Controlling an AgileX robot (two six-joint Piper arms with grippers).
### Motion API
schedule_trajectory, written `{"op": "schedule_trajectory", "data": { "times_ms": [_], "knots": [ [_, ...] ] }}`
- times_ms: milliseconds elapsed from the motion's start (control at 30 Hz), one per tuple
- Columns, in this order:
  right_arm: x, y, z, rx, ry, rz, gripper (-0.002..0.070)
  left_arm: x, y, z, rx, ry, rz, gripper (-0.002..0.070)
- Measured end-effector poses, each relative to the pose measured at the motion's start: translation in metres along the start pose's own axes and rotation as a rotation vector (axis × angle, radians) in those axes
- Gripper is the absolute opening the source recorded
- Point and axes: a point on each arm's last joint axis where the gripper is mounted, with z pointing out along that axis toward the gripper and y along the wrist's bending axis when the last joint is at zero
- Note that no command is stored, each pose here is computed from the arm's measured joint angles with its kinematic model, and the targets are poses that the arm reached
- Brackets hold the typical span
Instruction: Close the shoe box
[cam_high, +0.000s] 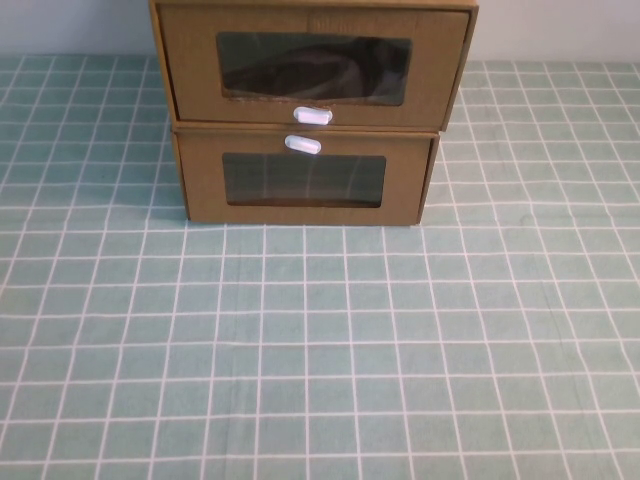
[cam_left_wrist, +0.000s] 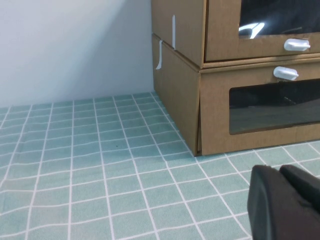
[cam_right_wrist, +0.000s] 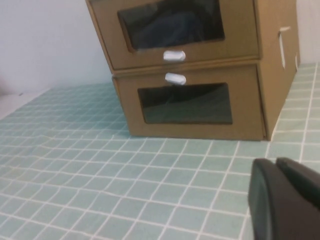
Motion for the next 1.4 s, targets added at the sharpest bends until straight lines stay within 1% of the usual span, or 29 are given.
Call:
{"op": "schedule_trajectory", "data": {
  "times_ms": [367,467,567,733,800,867,1000,1133,1267,1400],
  "knots": [
    [0.023,-0.003,0.001,0.009,0.117,0.001,-0.0011,0.000,0.000,0.000,0.000,0.000,0.002,-0.0005],
    [0.023,-0.005,0.001,0.026,0.120,-0.064,-0.0011,0.000,0.000,0.000,0.000,0.000,0.002,-0.0005],
    [0.022,-0.011,0.000,0.120,0.103,-0.099,-0.0011,0.000,0.000,0.000,0.000,0.000,0.002,-0.0005],
    [0.020,-0.026,-0.004,0.393,0.071,-0.093,-0.0011,0.000,0.000,0.000,0.000,0.000,0.002,-0.0005],
    [0.020,-0.030,-0.006,0.465,0.064,-0.088,-0.0011,0.000,0.000,0.000,0.000,0.000,0.002,-0.0005],
    [0.022,-0.032,-0.008,0.507,0.054,-0.097,-0.0011,0.000,0.000,0.000,0.000,0.000,0.002,-0.0005],
    [0.030,-0.035,-0.009,0.530,0.061,-0.106,-0.0011,0.000,0.000,0.000,0.000,0.000,0.004,-0.0005],
    [0.034,-0.035,-0.009,0.535,0.107,-0.097,-0.0011,0.000,0.000,0.000,0.000,0.000,0.004,-0.0005],
    [0.042,-0.036,-0.010,0.539,0.195,-0.077,-0.0011,0.000,0.000,0.000,0.000,0.000,0.004,-0.0005],
    [0.043,-0.036,-0.011,0.539,0.204,-0.075,-0.0011,0.000,0.000,0.000,0.000,0.000,0.006,-0.0005]
  ]
}}
